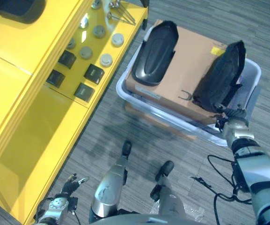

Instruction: Move parts from the plastic box to the shelf.

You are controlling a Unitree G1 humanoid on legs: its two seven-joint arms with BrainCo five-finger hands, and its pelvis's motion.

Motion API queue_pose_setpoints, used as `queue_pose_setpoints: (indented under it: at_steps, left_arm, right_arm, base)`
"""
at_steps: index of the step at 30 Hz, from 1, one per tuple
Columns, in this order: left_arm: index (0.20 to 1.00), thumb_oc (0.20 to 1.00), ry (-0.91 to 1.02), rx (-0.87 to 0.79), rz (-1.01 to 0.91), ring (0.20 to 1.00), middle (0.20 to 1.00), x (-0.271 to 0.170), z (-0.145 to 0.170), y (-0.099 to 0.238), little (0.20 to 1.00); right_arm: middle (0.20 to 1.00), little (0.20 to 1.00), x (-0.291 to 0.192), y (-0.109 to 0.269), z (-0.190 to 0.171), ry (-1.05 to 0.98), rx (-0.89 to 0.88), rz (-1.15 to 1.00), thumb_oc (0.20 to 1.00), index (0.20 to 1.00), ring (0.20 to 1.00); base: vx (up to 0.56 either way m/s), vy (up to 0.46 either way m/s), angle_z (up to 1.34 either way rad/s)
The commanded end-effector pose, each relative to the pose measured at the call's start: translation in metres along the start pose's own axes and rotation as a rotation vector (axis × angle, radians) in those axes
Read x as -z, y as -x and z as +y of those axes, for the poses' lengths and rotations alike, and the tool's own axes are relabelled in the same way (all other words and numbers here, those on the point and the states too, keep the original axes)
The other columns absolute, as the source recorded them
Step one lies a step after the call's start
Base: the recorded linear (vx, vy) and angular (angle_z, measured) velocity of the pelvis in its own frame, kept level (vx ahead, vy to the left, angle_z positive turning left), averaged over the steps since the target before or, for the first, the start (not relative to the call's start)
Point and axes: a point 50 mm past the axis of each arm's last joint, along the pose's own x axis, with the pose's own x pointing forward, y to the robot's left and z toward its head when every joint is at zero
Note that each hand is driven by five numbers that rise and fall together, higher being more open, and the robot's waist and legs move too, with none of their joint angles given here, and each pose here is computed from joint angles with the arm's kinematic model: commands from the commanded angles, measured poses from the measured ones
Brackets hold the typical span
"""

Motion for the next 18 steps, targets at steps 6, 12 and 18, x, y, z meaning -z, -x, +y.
queue_pose_setpoints:
  at_steps: [6, 12, 18]
  left_arm:
    - [1.0, 1.0, -0.032, -0.002, -0.016, 1.0, 1.0, -0.01, 0.005, -0.004, 1.0]
    - [1.0, 1.0, -0.027, -0.003, -0.021, 1.0, 1.0, -0.013, 0.005, -0.005, 1.0]
    - [1.0, 1.0, -0.015, -0.005, -0.027, 1.0, 1.0, -0.013, 0.005, -0.005, 1.0]
  right_arm:
    - [1.0, 1.0, 0.005, -0.003, -0.016, 0.074, 0.014, -0.026, 1.0, 1.0, 1.0]
    - [1.0, 1.0, -0.003, -0.004, -0.014, 0.024, 0.009, -0.041, 1.0, 1.0, 1.0]
    - [0.2, 0.2, -0.014, -0.004, -0.014, -0.04, -0.001, -0.071, 0.2, 0.2, 0.2]
  base:
    - [0.0, 0.0, 0.0]
    - [0.0, 0.0, 0.0]
    - [0.0, 0.0, 0.0]
